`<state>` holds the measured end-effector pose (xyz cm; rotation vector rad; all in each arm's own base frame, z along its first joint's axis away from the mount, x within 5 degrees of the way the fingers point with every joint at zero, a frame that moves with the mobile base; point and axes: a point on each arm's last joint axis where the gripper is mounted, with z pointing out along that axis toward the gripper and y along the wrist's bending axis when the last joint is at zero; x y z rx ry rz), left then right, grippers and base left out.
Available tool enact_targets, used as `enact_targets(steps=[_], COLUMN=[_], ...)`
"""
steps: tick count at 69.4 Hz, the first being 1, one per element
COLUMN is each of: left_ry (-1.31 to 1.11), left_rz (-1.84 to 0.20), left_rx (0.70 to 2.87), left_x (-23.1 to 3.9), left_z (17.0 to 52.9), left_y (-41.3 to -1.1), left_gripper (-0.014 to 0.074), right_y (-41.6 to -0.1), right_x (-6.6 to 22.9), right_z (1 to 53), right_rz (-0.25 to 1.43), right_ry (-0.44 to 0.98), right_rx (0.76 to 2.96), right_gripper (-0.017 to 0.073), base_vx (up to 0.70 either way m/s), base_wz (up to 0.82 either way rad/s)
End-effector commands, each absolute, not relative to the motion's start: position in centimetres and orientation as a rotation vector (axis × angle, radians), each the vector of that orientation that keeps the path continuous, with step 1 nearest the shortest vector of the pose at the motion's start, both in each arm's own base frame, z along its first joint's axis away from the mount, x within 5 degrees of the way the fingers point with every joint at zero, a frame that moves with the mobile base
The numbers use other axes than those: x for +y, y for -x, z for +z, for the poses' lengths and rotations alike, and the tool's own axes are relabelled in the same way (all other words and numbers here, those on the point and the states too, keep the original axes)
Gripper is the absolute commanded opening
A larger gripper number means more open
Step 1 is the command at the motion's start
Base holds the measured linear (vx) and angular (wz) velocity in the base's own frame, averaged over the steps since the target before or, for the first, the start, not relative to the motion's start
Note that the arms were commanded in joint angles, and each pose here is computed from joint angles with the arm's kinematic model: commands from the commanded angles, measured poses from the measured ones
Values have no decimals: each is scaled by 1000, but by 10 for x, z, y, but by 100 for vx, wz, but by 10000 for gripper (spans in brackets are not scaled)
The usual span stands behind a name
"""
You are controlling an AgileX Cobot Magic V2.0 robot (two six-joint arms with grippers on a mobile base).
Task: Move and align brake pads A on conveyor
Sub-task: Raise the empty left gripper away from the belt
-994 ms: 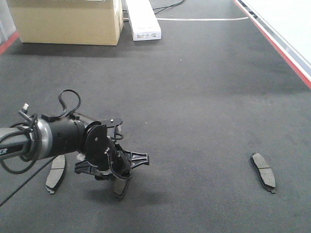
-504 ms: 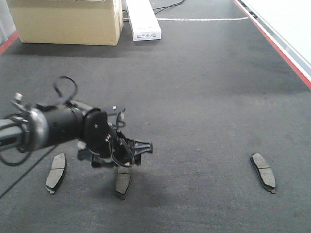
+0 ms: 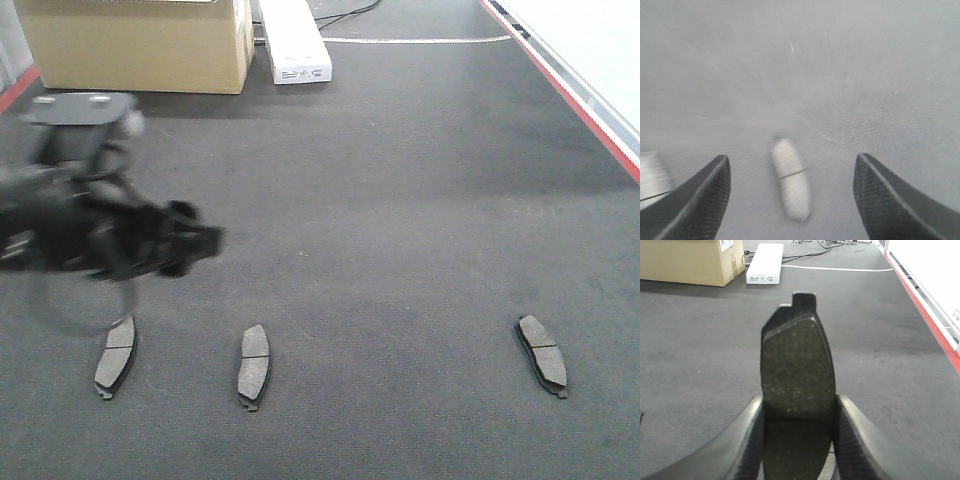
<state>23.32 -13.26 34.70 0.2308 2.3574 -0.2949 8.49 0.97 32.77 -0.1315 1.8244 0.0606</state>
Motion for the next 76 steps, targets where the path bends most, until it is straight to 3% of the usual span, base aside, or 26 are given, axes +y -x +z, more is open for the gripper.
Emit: enact_targets(steps=[1,19,38,54,76], left_ry=[-258,-270,-365,-395,-393], left_rz=[-294,-302,-290,-309,-308], left_rx=[2195,2019,1813,1652,1650], left_x=[-113,-68,-34,-24,-22], left_z=[372,367,336,315,312], left_y=[-205,-138,-79,-58,-55], left_gripper=[502,502,502,502,502], right_y=[-86,-86,-86,-86,-86], right_x=[10,10,10,10,10], right_z=[345,345,345,345,345], right_rz=[50,50,50,50,50], right_ry=[134,134,134,134,134], right_rx=[1704,1704,1702,1704,1704], right_gripper=[-4,-4,-4,-4,-4], base_vx=[0,0,0,0,0], base_wz=[0,0,0,0,0])
